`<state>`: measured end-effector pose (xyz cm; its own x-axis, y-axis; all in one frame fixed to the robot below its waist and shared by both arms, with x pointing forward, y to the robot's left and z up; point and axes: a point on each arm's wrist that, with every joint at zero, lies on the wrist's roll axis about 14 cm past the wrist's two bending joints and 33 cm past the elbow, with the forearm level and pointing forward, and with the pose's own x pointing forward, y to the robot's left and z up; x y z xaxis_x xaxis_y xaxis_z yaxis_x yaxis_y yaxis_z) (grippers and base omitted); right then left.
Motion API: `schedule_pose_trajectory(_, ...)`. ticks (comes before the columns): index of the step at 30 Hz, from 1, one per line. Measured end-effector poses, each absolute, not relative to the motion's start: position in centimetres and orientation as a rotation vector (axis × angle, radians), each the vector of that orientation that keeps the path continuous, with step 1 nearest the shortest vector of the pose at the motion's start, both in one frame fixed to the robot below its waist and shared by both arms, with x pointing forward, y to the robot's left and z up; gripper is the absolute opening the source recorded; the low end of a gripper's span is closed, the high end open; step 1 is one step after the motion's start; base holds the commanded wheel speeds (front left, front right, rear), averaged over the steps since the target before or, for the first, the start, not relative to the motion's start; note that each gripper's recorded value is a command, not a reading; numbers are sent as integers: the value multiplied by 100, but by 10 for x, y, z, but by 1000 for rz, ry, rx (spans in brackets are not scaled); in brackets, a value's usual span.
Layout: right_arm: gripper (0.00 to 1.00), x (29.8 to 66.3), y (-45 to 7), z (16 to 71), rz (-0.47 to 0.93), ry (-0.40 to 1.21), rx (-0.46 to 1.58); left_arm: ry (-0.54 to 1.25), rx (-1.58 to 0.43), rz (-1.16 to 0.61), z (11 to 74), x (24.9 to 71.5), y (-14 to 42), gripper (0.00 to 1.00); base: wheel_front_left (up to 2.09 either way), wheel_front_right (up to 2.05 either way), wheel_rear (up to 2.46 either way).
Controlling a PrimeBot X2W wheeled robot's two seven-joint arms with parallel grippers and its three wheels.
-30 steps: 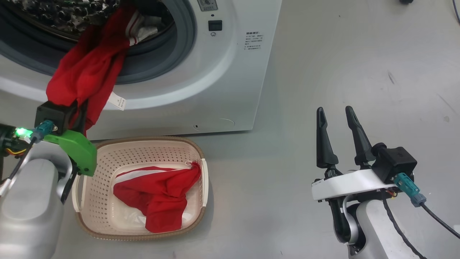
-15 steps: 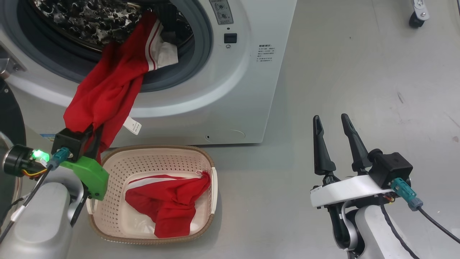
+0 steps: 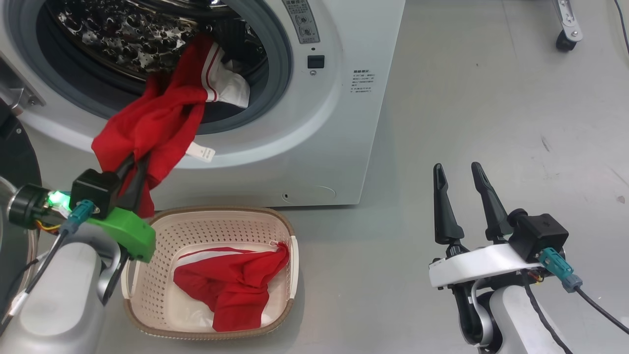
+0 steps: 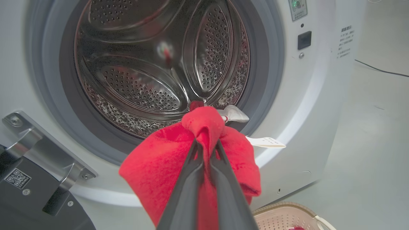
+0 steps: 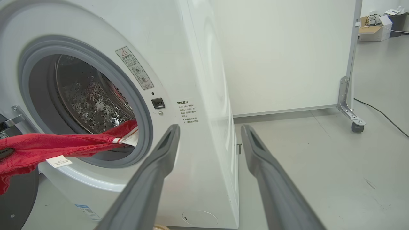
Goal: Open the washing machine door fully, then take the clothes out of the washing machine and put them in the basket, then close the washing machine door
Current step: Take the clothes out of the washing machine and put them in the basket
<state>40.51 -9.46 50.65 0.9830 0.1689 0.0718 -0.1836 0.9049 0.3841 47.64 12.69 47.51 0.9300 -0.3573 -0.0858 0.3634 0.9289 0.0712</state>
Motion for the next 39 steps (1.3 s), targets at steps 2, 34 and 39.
schedule_pose_trajectory(2,100,405,-96,507,179,-40,400,38,77,-360,486,479,127,0,0,0,0)
schedule_pose_trajectory(34,100,405,-112,503,131,-39,397,-475,-43,-315,646,494,124,0,0,0,0)
schedule_pose_trajectory(39,100,406,-112,502,130,-36,397,-519,-36,-318,659,490,124,0,0,0,0)
